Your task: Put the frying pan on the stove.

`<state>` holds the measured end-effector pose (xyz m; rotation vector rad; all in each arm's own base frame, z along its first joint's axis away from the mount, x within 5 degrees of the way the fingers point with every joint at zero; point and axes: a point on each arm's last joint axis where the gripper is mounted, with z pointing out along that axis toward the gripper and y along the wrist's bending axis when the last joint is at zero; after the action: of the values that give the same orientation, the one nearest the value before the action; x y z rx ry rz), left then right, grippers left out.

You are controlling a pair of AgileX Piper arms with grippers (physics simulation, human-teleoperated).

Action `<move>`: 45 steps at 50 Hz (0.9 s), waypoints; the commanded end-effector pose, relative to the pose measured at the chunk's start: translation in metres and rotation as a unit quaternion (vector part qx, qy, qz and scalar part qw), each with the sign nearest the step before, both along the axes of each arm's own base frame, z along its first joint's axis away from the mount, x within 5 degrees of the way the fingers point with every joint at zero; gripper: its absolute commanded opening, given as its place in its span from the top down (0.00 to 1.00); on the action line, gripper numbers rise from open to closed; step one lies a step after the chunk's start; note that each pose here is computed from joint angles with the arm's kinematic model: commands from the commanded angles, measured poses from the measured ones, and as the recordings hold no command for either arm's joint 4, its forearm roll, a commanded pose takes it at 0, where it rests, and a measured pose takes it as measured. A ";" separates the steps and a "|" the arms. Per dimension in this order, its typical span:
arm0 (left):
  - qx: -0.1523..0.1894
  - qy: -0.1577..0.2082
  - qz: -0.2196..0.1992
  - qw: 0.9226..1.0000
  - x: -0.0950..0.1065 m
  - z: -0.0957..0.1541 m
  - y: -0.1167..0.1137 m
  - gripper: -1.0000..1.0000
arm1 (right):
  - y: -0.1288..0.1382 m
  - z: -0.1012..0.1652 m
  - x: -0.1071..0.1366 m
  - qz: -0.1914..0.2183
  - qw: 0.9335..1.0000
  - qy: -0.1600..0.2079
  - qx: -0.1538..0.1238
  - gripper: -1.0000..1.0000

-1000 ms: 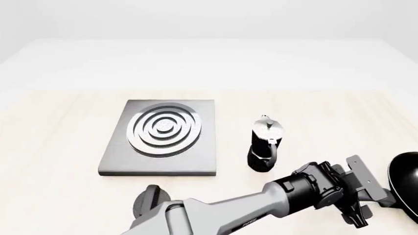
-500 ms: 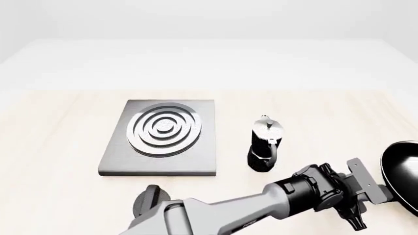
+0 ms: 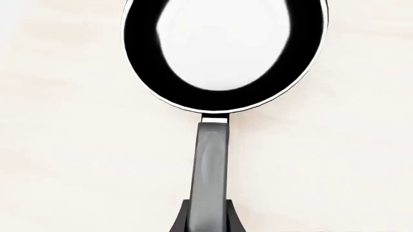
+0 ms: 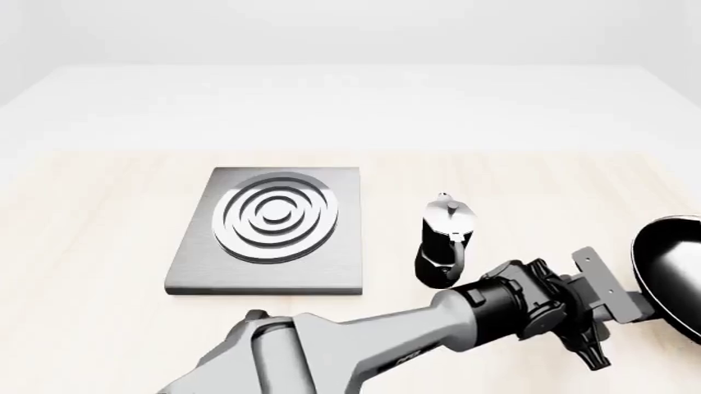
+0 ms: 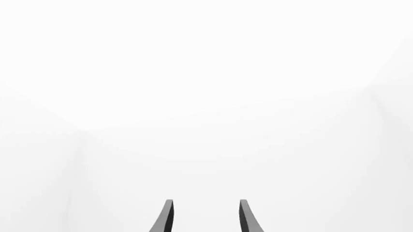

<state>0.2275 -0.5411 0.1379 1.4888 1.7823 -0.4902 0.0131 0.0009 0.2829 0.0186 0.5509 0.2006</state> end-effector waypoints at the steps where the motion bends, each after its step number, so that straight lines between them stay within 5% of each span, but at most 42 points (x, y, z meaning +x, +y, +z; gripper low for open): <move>1: -0.053 -0.015 0.007 0.998 0.002 0.050 0.007 1.00 | 0.000 0.000 0.000 0.000 1.000 -0.001 -0.002 0.00; 45: -0.127 -0.060 0.065 0.988 0.047 0.150 0.071 1.00 | 0.000 0.000 0.000 -0.003 1.000 0.001 -0.008 0.00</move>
<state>0.2677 -0.4900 0.2381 1.2793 1.7136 -0.5057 0.0133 0.0011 0.2828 0.0083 0.5536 0.1926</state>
